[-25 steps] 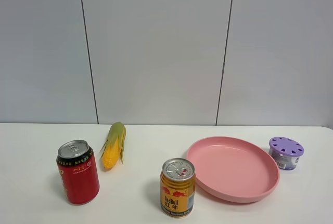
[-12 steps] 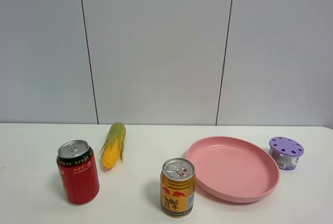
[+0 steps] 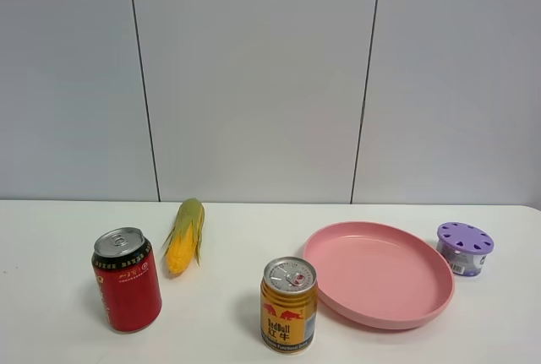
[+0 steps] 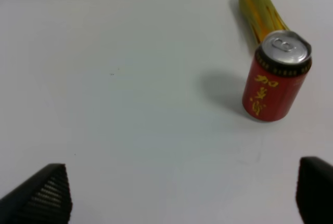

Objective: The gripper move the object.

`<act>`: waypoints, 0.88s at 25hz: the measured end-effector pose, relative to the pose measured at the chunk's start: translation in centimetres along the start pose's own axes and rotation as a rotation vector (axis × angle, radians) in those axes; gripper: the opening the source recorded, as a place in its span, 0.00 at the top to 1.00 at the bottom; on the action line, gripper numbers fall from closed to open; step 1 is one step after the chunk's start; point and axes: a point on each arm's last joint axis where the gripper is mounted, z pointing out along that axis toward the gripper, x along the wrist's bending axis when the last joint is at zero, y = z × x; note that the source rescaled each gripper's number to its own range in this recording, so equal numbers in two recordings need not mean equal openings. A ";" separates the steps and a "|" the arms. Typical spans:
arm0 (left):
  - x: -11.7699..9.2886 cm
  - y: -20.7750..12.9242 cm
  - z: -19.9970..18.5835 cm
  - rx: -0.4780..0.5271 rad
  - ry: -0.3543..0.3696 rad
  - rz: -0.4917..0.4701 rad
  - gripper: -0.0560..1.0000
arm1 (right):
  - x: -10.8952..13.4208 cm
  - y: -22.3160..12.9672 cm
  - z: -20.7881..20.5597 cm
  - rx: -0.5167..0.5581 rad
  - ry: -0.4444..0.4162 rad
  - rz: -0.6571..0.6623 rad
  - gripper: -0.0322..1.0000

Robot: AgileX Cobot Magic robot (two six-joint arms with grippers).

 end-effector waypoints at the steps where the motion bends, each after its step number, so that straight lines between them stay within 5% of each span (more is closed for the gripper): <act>1: 0.0 0.0 0.0 0.000 0.000 0.000 0.00 | 0.0 0.0 0.0 0.000 0.000 0.000 0.70; 22: 0.0 0.0 0.0 0.000 0.000 0.000 0.00 | -0.1 0.0 0.0 -0.007 -0.012 0.018 0.70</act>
